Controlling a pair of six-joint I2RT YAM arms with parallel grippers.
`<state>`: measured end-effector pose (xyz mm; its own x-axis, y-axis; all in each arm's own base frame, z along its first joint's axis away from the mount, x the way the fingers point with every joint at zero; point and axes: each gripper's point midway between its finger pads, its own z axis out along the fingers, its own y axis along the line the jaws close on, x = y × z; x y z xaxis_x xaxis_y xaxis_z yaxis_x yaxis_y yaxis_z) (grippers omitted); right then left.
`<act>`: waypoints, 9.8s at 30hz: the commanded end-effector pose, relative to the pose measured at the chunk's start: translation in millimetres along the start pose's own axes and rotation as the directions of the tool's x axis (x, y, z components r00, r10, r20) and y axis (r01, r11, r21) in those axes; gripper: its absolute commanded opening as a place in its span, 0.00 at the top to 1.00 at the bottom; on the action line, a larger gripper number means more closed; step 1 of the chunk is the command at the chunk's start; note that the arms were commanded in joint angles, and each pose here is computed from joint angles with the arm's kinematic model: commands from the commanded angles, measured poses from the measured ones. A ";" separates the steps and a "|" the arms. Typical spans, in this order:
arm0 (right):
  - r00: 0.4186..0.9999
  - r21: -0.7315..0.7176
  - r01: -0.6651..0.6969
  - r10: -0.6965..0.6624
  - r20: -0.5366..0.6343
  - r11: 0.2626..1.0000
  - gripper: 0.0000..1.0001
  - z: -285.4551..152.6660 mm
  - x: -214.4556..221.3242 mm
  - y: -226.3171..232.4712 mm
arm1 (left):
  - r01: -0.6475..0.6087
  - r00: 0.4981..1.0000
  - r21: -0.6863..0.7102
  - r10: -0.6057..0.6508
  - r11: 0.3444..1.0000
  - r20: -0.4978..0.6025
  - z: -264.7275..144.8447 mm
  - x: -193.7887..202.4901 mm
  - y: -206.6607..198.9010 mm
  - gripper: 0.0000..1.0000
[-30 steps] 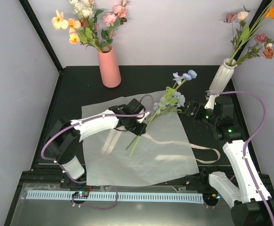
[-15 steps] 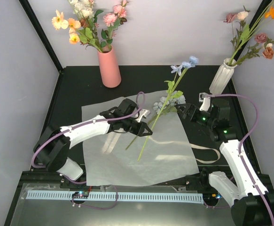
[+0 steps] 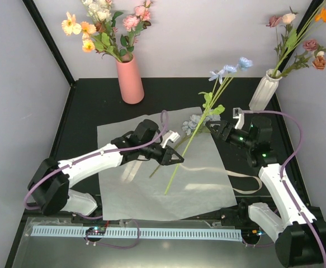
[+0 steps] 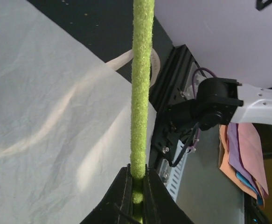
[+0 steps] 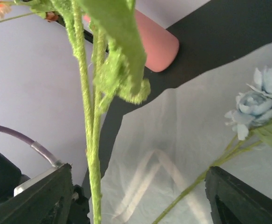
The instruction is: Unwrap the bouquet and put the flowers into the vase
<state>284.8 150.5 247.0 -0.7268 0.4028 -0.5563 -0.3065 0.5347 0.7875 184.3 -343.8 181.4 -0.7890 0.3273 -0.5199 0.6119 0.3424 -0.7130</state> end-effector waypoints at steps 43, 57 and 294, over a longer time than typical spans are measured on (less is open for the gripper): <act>0.997 -0.116 0.081 -0.080 0.012 0.990 0.98 1.4 -14.3 54.6 | -0.170 0.985 -0.025 0.170 0.985 -0.007 7.2 10.5 -26.4 0.94; 0.828 0.337 0.446 -0.525 0.197 0.829 0.99 -51.7 -117.6 82.7 | -0.179 0.967 -0.542 0.248 0.821 0.057 -78.4 17.1 29.8 0.01; 0.907 -0.221 0.420 -0.416 0.067 0.880 0.68 83.2 27.0 226.6 | -0.287 0.882 -0.188 0.335 0.939 0.331 -138.7 12.1 -44.0 0.98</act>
<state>245.0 343.9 368.2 -0.5336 0.1613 -0.8302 -0.6920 0.4811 0.5382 162.7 -228.7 258.2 -0.5732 0.1166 -0.8111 0.7581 0.4511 -0.4709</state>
